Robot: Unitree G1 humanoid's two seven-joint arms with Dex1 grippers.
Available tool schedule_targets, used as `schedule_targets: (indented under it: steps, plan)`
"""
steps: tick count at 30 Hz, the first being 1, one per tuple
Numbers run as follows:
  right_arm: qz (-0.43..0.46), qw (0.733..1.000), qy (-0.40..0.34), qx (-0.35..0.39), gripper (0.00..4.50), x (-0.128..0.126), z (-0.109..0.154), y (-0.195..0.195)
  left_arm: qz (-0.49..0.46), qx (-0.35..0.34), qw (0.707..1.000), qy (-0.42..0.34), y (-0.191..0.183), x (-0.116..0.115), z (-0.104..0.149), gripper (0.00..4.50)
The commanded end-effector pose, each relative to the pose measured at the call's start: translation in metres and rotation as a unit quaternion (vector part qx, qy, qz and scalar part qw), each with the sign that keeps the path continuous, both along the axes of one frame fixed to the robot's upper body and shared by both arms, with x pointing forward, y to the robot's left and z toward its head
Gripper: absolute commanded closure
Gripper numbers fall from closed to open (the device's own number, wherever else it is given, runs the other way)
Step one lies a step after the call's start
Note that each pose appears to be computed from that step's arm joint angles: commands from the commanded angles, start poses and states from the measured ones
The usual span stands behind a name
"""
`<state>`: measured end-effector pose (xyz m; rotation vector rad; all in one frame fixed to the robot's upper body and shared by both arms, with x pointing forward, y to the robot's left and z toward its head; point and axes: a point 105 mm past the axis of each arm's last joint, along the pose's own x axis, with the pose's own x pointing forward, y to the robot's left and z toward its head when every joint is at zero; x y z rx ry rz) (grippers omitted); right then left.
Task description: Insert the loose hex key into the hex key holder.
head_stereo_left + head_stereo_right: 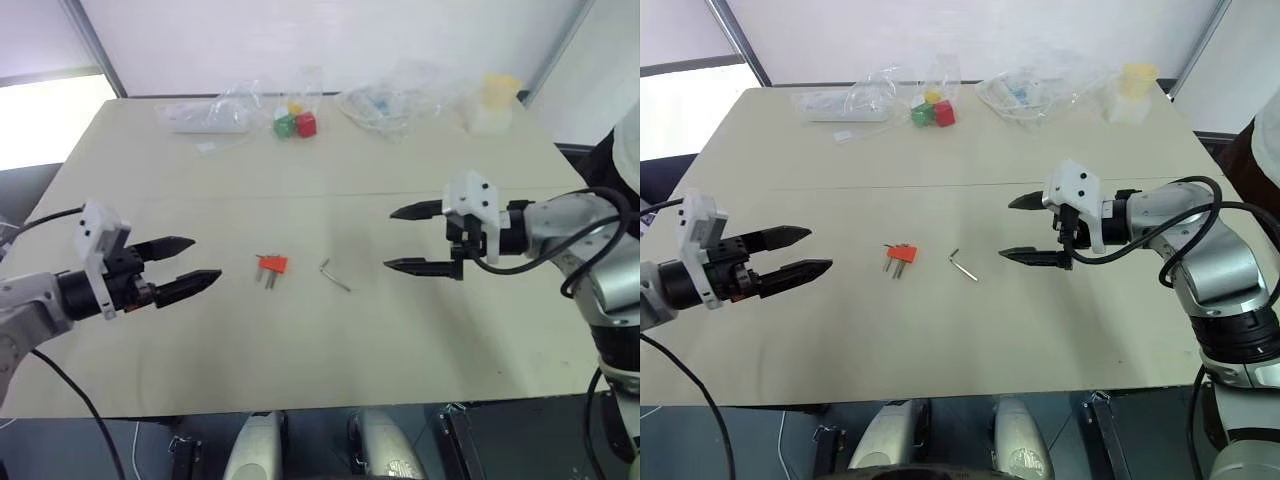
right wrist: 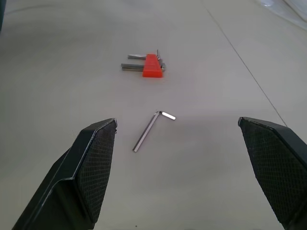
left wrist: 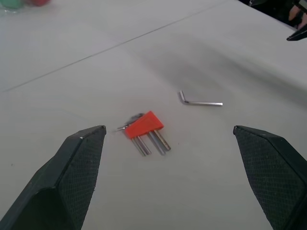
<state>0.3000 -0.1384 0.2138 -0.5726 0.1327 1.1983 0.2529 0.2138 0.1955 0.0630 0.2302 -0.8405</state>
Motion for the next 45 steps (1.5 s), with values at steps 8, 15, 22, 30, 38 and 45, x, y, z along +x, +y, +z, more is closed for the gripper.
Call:
schedule_targets:
  steps: [8, 15, 22, 30, 38, 45]
  plan:
    - [0.027, 0.996, -0.033, 0.075, 0.28, 0.023, -0.008, 0.066, -0.007, 0.009, 1.0, -0.011, -0.015, 0.001, -0.009, 0.03]
    - [0.04, 0.998, -0.037, 0.027, 0.28, 0.062, -0.066, 0.121, 0.03, 0.009, 0.999, -0.025, -0.016, 0.005, -0.026, 0.03]
    - [0.044, 0.998, -0.046, -0.011, 0.28, 0.081, -0.101, 0.136, 0.057, 0.005, 0.998, -0.029, -0.018, -0.003, -0.032, 0.03]
    - [0.055, 0.998, -0.028, -0.011, 0.28, 0.083, -0.111, 0.145, 0.069, 0.014, 0.997, -0.033, -0.016, -0.008, -0.032, 0.03]
    - [0.103, 0.994, 0.019, -0.039, 0.28, 0.066, -0.129, 0.145, 0.088, 0.016, 0.995, -0.044, -0.004, -0.002, -0.025, 0.03]
    - [0.099, 0.995, 0.024, -0.022, 0.28, 0.064, -0.128, 0.153, 0.108, 0.017, 0.993, -0.045, 0.011, 0.004, -0.024, 0.03]
